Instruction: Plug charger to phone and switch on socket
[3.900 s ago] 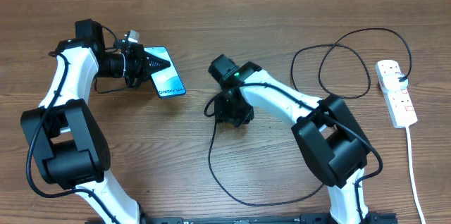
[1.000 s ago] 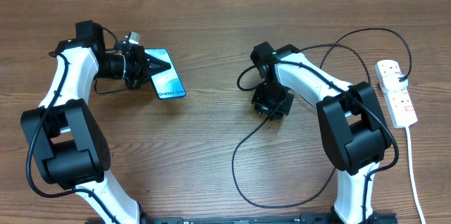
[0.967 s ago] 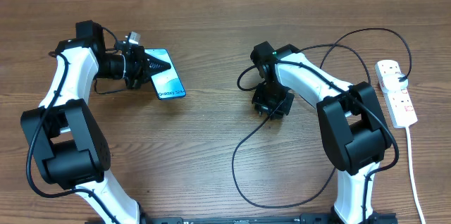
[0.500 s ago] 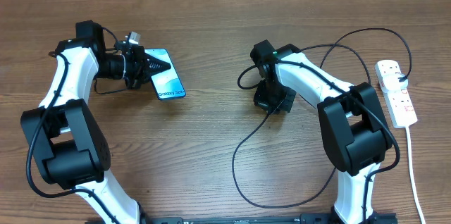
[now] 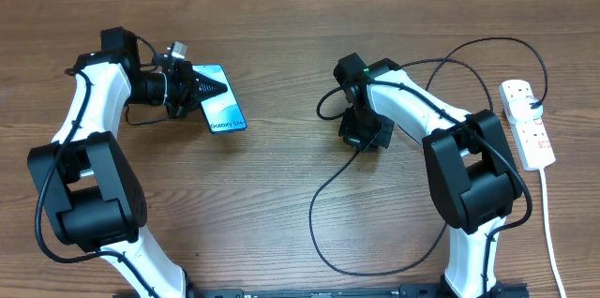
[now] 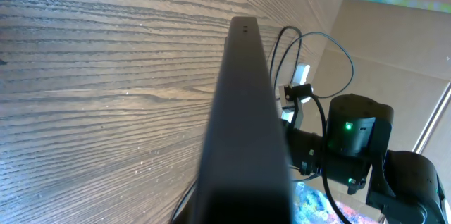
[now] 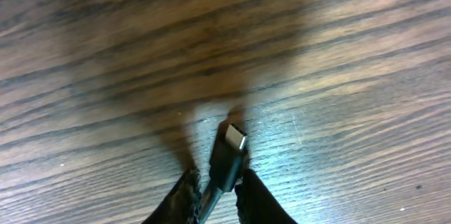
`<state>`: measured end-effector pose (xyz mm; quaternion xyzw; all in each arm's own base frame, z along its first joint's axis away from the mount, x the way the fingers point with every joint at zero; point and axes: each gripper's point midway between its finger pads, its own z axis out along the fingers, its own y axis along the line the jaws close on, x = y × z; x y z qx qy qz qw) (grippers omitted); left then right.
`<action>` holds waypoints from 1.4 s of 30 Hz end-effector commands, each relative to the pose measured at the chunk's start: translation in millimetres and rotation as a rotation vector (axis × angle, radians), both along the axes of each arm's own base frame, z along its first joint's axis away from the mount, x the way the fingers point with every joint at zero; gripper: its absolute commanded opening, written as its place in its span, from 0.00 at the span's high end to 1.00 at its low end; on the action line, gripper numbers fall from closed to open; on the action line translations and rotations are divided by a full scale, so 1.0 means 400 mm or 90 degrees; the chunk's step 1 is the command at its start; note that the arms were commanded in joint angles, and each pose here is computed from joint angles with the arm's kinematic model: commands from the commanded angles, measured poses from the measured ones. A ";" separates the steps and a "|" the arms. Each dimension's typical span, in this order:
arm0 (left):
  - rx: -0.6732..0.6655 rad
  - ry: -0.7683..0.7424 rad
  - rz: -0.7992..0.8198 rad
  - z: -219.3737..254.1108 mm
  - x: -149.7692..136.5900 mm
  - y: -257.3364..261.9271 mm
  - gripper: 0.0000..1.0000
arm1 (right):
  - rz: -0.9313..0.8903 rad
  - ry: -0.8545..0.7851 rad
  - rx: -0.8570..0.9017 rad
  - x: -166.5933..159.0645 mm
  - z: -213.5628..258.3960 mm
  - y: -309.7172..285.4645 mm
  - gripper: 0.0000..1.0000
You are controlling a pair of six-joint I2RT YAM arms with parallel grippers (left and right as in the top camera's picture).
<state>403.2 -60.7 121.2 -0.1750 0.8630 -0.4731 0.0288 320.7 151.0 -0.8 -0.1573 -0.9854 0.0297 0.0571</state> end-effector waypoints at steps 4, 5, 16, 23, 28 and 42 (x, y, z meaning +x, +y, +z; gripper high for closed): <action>-0.008 -0.031 -0.008 0.031 0.007 -0.005 0.96 | 0.034 0.042 0.018 -0.028 -0.064 0.004 0.96; -0.008 -0.031 -0.008 0.031 0.007 -0.005 0.96 | 0.044 0.050 0.046 -0.033 -0.063 0.021 0.96; -0.053 -0.043 -0.008 0.059 0.013 -0.019 0.96 | 0.275 0.026 0.264 -0.017 -0.002 0.142 0.96; -0.239 -0.228 -0.078 0.205 0.020 -0.065 0.96 | 0.515 -0.115 0.692 -0.093 0.329 0.302 0.96; -0.319 -0.280 -0.097 0.267 0.006 -0.080 0.96 | 0.573 -0.148 0.826 -0.169 0.459 0.316 0.96; -0.362 -0.126 -0.146 0.265 -0.047 -0.223 0.95 | 0.494 -0.151 0.988 -0.178 0.562 0.351 0.96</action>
